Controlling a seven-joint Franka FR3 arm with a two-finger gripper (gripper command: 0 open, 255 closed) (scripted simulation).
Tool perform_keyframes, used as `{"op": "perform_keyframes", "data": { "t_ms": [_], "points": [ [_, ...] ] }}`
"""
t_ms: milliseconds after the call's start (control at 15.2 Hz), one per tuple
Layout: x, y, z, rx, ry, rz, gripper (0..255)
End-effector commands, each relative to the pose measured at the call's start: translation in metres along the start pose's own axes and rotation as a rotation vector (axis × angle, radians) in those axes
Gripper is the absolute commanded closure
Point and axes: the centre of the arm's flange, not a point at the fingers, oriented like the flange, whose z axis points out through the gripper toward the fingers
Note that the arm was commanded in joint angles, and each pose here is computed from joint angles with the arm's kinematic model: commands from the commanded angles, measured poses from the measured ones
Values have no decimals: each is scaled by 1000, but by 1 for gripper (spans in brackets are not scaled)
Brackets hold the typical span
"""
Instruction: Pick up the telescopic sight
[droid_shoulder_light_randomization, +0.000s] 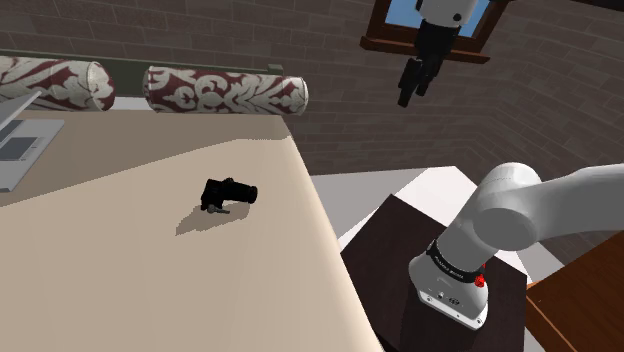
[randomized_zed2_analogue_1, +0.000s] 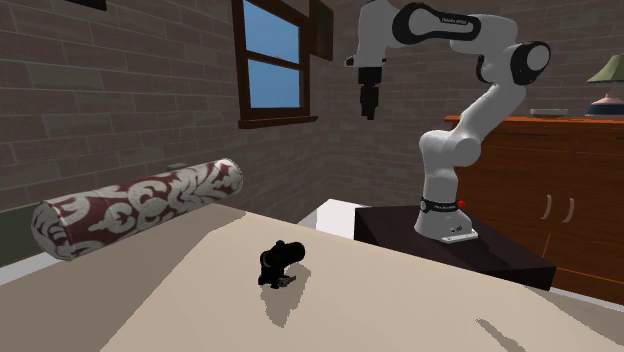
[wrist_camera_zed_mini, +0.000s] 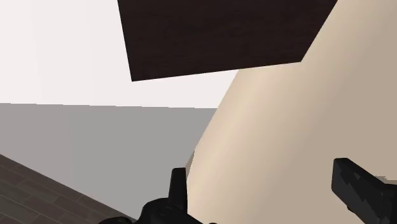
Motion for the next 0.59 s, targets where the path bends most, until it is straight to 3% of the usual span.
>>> {"op": "perform_keyframes", "data": {
  "t_ms": [0,528],
  "points": [
    [0,0,0,0,0,0,0],
    [90,-63,36,-26,-68,-124,0]
  ]
}}
